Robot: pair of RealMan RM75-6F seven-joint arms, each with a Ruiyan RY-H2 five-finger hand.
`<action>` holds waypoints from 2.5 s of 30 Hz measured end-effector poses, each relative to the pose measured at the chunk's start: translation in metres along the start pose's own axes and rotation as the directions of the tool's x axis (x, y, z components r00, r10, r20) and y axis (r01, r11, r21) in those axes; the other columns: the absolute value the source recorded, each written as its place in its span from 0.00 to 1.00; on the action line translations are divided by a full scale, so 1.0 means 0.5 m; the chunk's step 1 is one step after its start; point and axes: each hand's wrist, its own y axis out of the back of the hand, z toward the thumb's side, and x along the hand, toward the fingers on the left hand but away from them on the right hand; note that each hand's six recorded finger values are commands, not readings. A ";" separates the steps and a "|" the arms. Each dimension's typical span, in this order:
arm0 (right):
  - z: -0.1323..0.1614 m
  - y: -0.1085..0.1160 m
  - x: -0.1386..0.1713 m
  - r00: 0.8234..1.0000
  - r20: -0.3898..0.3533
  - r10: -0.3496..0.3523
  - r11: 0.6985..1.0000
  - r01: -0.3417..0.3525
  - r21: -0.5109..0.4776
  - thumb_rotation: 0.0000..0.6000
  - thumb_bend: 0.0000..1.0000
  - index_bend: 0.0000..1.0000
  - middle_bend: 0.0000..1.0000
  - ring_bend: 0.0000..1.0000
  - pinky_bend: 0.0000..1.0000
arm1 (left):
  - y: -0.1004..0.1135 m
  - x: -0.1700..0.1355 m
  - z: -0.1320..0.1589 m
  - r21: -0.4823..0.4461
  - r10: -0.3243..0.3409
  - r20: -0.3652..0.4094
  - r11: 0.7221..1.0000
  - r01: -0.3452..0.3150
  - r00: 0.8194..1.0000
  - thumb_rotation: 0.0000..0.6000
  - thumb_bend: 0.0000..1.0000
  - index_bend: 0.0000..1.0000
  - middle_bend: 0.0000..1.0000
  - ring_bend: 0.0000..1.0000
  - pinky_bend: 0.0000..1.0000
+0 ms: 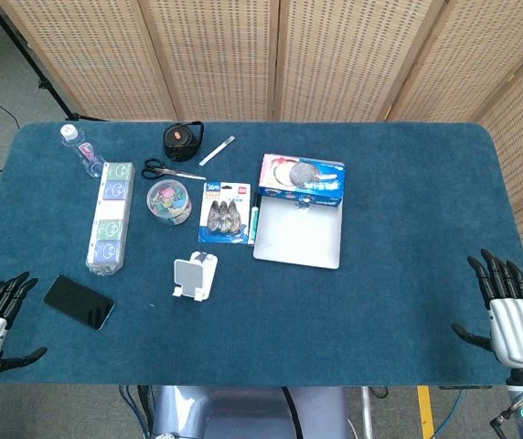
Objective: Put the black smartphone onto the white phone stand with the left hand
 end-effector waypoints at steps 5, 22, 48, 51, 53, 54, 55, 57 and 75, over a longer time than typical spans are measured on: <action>0.000 -0.001 0.000 1.000 0.001 0.002 1.000 -0.002 0.001 1.00 0.00 0.00 0.00 0.00 0.00 | -0.007 0.003 -0.001 0.007 -0.019 -0.001 1.000 0.019 1.000 1.00 0.00 0.00 0.00 0.00 0.00; -0.029 0.007 0.008 1.000 0.031 0.002 1.000 -0.002 0.003 1.00 0.00 0.00 0.00 0.00 0.00 | -0.066 0.092 -0.067 0.119 -0.274 0.119 0.958 0.260 0.954 1.00 0.00 0.03 0.00 0.00 0.02; -0.014 -0.013 -0.009 0.999 0.046 0.016 1.000 -0.017 0.007 1.00 0.00 0.00 0.00 0.00 0.00 | -0.182 0.207 -0.107 0.236 -0.358 0.157 0.919 0.317 0.920 1.00 0.00 0.19 0.11 0.05 0.11; -0.013 -0.014 -0.010 0.999 0.046 0.018 1.000 -0.018 0.006 1.00 0.00 0.00 0.00 0.00 0.00 | -0.190 0.212 -0.101 0.251 -0.371 0.162 0.912 0.325 0.914 1.00 0.00 0.19 0.11 0.05 0.11; -0.013 -0.014 -0.011 0.999 0.047 0.018 1.000 -0.018 0.005 1.00 0.00 0.00 0.00 0.00 0.00 | -0.193 0.215 -0.096 0.258 -0.377 0.169 0.909 0.329 0.910 1.00 0.00 0.19 0.11 0.05 0.11; -0.013 -0.013 -0.011 0.999 0.048 0.016 1.000 -0.017 0.005 1.00 0.00 0.00 0.00 0.00 0.00 | -0.194 0.216 -0.094 0.264 -0.380 0.172 0.907 0.329 0.909 1.00 0.00 0.19 0.11 0.05 0.11; -0.013 -0.013 -0.011 0.999 0.049 0.016 1.000 -0.016 0.005 1.00 0.00 0.00 0.00 0.00 0.00 | -0.195 0.217 -0.092 0.272 -0.384 0.175 0.904 0.330 0.907 1.00 0.00 0.19 0.11 0.05 0.12; -0.013 -0.012 -0.011 0.999 0.049 0.016 1.000 -0.016 0.003 1.00 0.00 0.00 0.00 0.00 0.00 | -0.196 0.218 -0.089 0.285 -0.390 0.178 0.899 0.332 0.903 1.00 0.00 0.19 0.11 0.05 0.13; -0.016 -0.015 -0.009 0.998 0.051 0.032 0.999 -0.032 -0.003 1.00 0.00 0.00 0.00 0.00 0.00 | -0.212 0.219 -0.075 0.302 -0.450 0.167 0.870 0.389 0.877 1.00 0.18 0.42 0.27 0.22 0.34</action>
